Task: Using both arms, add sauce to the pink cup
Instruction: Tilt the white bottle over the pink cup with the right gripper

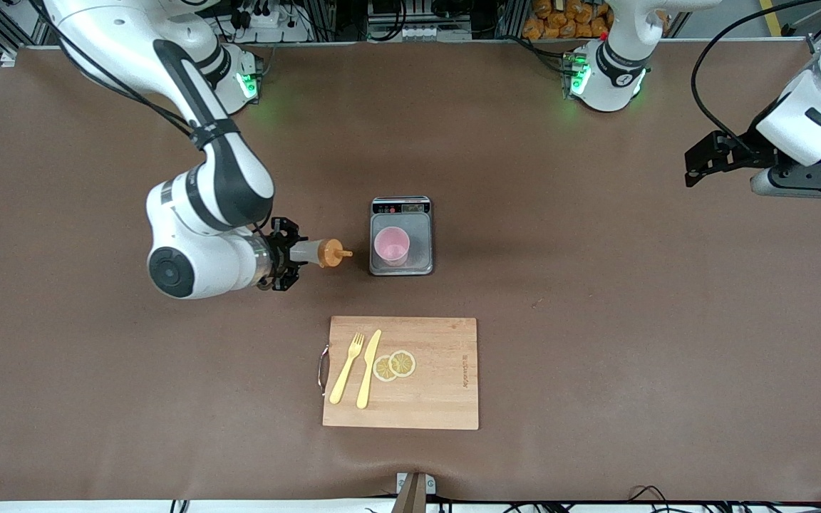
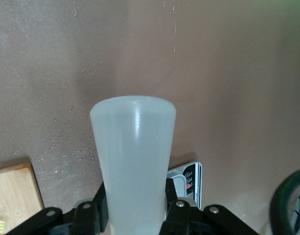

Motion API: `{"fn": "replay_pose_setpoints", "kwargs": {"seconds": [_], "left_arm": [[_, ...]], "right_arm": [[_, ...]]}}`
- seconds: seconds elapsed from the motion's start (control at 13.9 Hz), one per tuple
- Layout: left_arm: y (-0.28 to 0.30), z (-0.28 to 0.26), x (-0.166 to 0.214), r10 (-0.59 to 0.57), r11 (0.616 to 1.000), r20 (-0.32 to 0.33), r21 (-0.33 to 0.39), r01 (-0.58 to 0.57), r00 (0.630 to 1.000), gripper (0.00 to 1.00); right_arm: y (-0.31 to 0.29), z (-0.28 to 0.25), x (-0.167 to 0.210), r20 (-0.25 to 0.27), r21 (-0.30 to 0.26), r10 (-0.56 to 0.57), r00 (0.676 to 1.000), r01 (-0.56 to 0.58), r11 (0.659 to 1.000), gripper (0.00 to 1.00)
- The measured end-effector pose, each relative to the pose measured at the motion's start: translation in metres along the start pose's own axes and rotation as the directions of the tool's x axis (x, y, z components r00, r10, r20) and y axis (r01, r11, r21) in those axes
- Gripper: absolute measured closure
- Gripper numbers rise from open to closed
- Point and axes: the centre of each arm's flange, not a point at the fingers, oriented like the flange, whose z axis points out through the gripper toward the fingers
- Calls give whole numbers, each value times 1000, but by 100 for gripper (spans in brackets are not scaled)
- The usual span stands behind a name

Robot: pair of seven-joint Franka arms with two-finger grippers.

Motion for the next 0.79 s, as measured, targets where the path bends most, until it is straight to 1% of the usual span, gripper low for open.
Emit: {"fn": "replay_pose_setpoints", "kwargs": {"seconds": [0.14,0.43,0.65,0.72,0.79], "left_arm": [[0,1,-1,1,1000,11,1,-1,1000,0],[-3,-4,-1,11,1000,4,0,-11,1000,0],[-3,-6,-1,14,1000,0,0,-14,1000,0],[-3,-6,-1,14,1000,0,0,-14,1000,0],[-3,-6,-1,18,1000,-1,0,-18,1000,0]], "right_arm": [[6,7,-11,-49,12,15,999,-14,1000,53],[16,23,-30,-137,36,34,990,-30,999,53],[21,30,-36,-236,79,60,970,-43,996,53],[23,33,-37,-251,80,68,965,-49,996,53],[24,34,-38,-259,77,72,963,-54,996,56]]}}
